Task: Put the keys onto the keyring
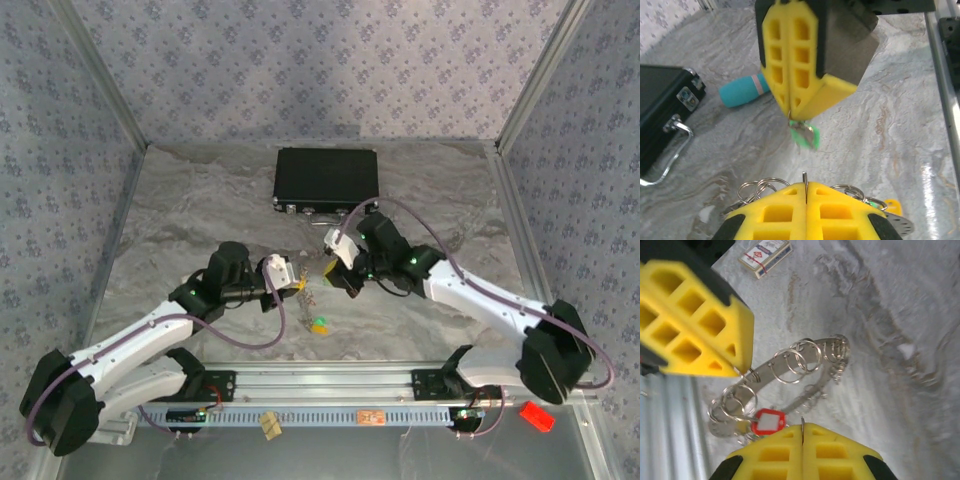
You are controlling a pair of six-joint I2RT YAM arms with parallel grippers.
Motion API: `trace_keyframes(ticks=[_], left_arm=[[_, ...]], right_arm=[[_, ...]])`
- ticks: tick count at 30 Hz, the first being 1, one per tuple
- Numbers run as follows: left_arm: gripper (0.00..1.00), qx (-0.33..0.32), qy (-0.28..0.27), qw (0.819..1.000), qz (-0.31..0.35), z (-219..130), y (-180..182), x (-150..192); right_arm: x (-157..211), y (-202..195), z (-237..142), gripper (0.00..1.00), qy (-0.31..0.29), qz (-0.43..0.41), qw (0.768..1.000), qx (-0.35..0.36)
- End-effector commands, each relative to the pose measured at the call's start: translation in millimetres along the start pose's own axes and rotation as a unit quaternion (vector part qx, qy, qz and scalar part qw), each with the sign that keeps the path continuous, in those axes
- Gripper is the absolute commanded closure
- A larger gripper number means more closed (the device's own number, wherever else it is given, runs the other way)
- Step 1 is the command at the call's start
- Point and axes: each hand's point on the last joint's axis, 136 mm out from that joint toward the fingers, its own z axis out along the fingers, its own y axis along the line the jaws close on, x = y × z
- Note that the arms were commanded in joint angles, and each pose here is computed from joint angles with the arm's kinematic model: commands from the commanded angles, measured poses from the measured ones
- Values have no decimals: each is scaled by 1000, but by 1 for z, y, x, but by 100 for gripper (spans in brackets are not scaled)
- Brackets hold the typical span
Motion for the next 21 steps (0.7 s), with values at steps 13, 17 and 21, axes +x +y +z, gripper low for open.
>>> trace_keyframes(ticks=[13,17,21], left_arm=[[100,157,-97,981,-63,-12,-17,-46],[100,190,-102,976,-44,-12,-21,-51],[100,205,-95,973,-39,-10,-23,-49]], right_arm=[[-18,29,-8,100,-64,-398,914,47],[-15,33,-10,100,-58,-412,908,44],[-14,36,-12,100,-54,-420,905,41]])
